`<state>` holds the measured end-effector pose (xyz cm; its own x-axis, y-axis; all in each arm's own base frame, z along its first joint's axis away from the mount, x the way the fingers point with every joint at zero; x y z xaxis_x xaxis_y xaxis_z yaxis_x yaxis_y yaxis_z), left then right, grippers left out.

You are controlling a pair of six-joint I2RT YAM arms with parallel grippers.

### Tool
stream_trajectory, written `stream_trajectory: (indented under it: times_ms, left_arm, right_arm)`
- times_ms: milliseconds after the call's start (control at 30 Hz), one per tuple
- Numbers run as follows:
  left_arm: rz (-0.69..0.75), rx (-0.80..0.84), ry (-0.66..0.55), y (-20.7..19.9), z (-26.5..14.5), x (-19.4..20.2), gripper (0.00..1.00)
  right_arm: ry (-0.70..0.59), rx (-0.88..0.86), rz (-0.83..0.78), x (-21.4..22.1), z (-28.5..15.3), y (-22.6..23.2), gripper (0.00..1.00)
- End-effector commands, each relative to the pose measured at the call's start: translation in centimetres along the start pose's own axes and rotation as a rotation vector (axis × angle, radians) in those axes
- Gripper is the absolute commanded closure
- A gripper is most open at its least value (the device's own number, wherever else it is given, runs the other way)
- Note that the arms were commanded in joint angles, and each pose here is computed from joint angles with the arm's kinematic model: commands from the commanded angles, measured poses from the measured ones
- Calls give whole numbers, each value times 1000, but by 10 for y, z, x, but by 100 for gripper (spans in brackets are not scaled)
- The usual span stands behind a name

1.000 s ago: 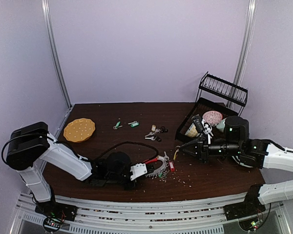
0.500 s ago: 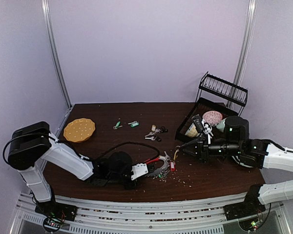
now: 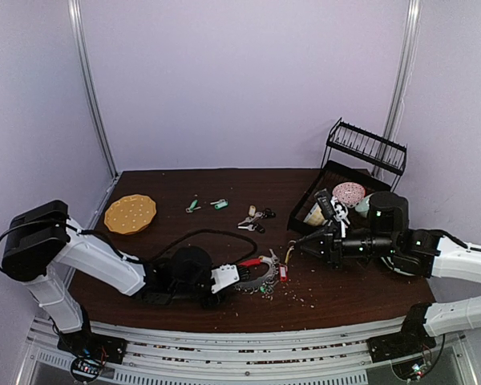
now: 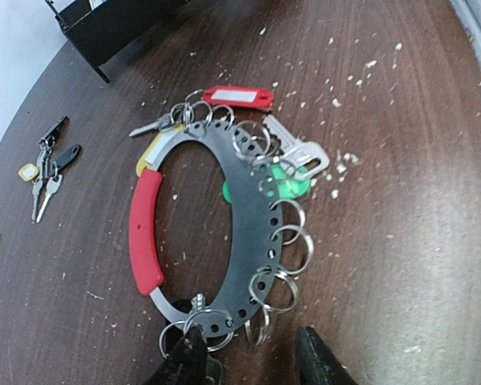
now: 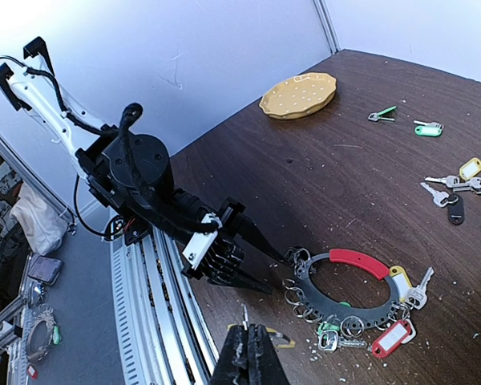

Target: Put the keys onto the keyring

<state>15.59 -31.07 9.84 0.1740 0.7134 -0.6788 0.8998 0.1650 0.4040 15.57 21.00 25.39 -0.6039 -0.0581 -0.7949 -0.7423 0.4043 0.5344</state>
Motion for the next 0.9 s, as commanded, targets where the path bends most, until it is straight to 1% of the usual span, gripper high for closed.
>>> stream_trajectory:
  times_ms: [0,67,133,200,267,433,500,600,733,800,867]
  left_arm:
    - [-114,38,-164,8,-16,-29,63]
    - [-217,42,-191,14,-19,-39,66]
    - [-347,46,-171,20,-15,-47,72]
    - [-501,79,-150,21,-8,-52,73]
    - [-588,113,-124,18,-4,-49,73]
    - [-674,96,-64,23,2,-41,74]
    - [-696,137,-39,21,9,-43,71]
    - [-784,176,-16,17,15,-42,68]
    - [-864,127,-7,24,13,-42,68]
    - [-935,150,14,26,17,-35,68]
    - [-953,156,36,25,20,-32,69]
  right_arm:
    - [-15,-3,-5,0,-2,0,100]
    - [-21,-1,-6,0,-3,0,100]
    - [-27,-4,-5,-1,-3,0,100]
    - [-27,-6,-3,0,-2,-1,100]
    - [-26,-6,-4,0,-2,-1,100]
    - [-31,-11,-6,1,-3,0,100]
    - [-29,-13,-5,1,-3,0,100]
    - [-30,-12,0,2,-5,0,100]
    - [-40,-9,0,3,-7,0,100]
    - [-40,-10,-2,3,-7,0,100]
    - [-38,-12,-3,3,-6,1,100]
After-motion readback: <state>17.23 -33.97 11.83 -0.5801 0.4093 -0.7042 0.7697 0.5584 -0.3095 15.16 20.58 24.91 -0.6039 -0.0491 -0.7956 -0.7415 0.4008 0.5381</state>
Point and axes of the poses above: each gripper's point midway between its finger pads, its own z axis out along the fingers, its own y axis along the line the jaws close on, x = y × z, the point moved 9 cm from there along -z, back along the fingers, and after that the axes turned 9 degrees about z, right-handed, at the moved point
